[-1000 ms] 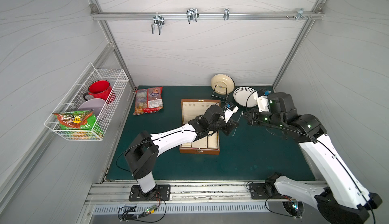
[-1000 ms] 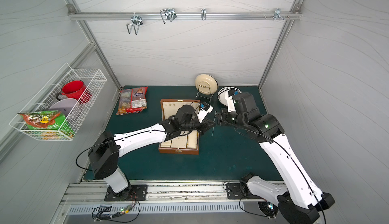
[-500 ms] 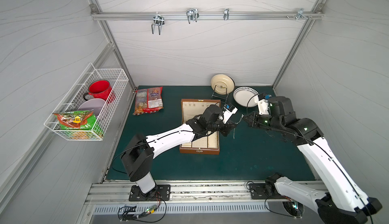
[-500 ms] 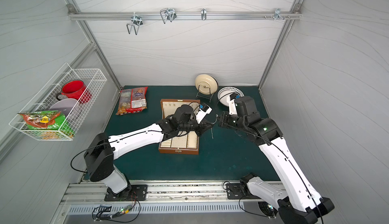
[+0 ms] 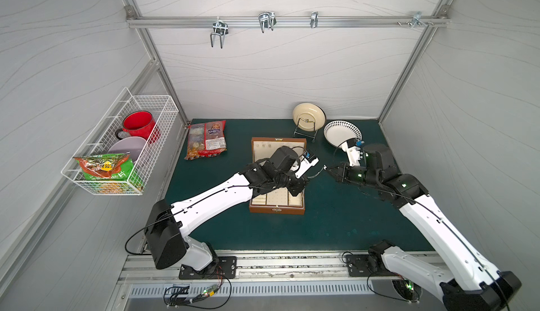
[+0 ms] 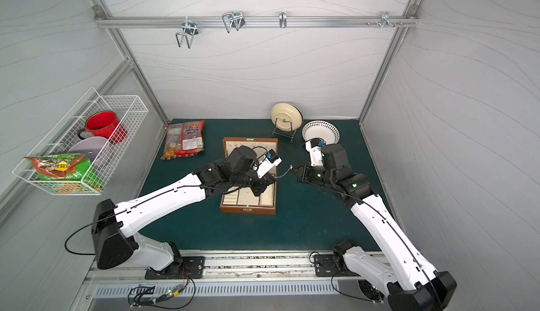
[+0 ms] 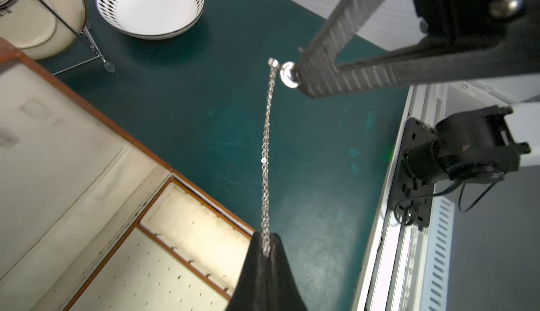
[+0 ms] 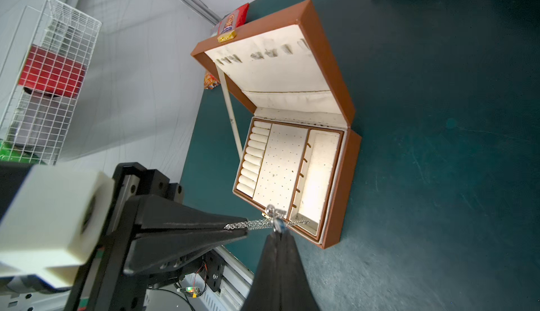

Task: Put jewelry chain into jewelry box
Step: Pick up the necklace from the center of the board.

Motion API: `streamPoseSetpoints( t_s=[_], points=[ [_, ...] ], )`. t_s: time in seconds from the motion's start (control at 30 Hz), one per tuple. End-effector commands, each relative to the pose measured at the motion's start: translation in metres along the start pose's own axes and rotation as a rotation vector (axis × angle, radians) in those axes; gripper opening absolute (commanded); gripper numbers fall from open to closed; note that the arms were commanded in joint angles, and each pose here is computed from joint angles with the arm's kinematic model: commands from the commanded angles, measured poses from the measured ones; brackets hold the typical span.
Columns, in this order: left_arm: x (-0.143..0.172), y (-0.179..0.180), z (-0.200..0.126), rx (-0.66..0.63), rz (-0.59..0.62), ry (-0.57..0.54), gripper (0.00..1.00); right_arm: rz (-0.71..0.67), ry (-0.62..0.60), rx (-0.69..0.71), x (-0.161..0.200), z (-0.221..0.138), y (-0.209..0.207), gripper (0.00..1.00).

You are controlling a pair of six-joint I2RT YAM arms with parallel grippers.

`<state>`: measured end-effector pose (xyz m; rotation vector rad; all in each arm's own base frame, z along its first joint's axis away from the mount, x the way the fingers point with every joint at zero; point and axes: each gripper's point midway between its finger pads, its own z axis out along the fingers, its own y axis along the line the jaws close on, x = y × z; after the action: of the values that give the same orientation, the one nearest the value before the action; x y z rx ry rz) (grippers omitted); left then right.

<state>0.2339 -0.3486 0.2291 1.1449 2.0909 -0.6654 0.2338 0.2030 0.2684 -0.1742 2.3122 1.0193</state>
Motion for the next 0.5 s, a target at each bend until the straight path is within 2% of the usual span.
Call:
streamPoseSetpoints(
  t_s=[0.0,0.23,0.37,0.4,0.47],
  points=[
    [-0.002,0.005,-0.024,-0.064,0.07,0.009,0.0,-0.051,-0.022,-0.108,-0.005,0.01,0.024,0.04],
    [0.012,0.017,-0.047,-0.158,0.1,0.057,0.0,-0.089,0.03,-0.125,0.007,0.039,0.031,0.06],
    [0.019,0.025,-0.064,-0.217,0.107,0.066,0.0,-0.108,0.037,-0.127,0.009,0.05,0.033,0.22],
    [0.021,0.027,-0.068,-0.23,0.105,0.07,0.0,-0.11,0.04,-0.124,0.009,0.053,0.032,0.3],
    [0.026,0.03,-0.076,-0.247,0.095,0.077,0.0,-0.112,0.048,-0.116,0.01,0.058,0.03,0.4]
  ],
)
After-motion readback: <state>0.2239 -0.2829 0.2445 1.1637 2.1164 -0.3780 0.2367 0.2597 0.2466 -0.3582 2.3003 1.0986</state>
